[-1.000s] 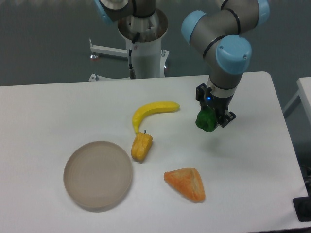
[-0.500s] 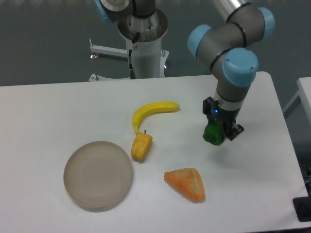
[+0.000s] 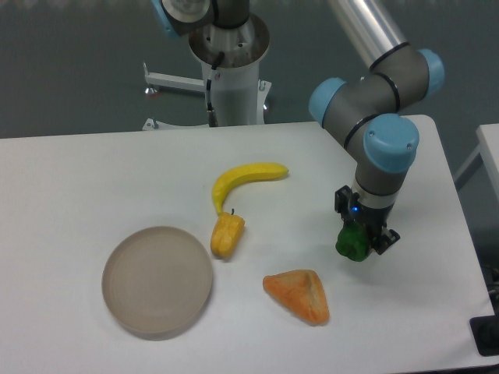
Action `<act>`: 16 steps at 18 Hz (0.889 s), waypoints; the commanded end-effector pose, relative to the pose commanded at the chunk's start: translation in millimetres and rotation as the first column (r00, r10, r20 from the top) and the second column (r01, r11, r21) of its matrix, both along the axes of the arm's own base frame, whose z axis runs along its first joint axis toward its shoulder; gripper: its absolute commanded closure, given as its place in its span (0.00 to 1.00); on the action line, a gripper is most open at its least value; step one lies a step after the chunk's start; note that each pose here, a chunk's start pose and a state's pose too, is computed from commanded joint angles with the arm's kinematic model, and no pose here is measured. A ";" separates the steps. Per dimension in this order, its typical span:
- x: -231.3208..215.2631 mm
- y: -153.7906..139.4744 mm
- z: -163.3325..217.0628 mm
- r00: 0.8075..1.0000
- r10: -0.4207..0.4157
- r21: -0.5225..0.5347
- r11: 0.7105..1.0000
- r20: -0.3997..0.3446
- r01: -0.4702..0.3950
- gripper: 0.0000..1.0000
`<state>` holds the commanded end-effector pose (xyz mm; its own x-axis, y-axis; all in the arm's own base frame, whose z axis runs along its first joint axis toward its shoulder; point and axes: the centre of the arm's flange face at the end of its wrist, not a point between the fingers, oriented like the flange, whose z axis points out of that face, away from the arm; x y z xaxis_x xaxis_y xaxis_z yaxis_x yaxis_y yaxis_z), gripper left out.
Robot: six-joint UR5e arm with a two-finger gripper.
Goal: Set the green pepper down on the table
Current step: 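Lower the held green pepper toward the table beside the orange piece, then open the gripper to release the green pepper and lift away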
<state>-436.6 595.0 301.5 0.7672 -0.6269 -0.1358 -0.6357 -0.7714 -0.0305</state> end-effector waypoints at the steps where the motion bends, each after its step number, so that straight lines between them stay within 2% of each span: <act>1: 0.9 -0.8 -1.5 1.000 -0.002 -0.001 1.000 0.001 0.002 0.61; 3: 3.5 -1.8 -3.8 1.000 -0.005 -0.005 1.000 0.005 0.005 0.43; 4: 4.8 -3.0 -4.5 1.000 -0.003 -0.007 1.000 0.008 0.003 0.29; 5: 8.4 -3.4 -6.7 1.000 -0.003 -0.011 1.000 0.012 0.003 0.08; 6: 12.6 -5.8 -10.4 1.000 0.002 -0.018 1.000 0.021 -0.001 0.02; 12: 28.2 -24.6 10.6 1.000 0.013 -0.015 1.000 0.023 -0.013 0.00; 16: 29.1 -32.6 34.9 0.998 0.057 0.001 0.998 0.013 -0.057 0.00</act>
<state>-407.4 562.3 336.4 0.8035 -0.5817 -0.1262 -0.5900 -0.8064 -0.0397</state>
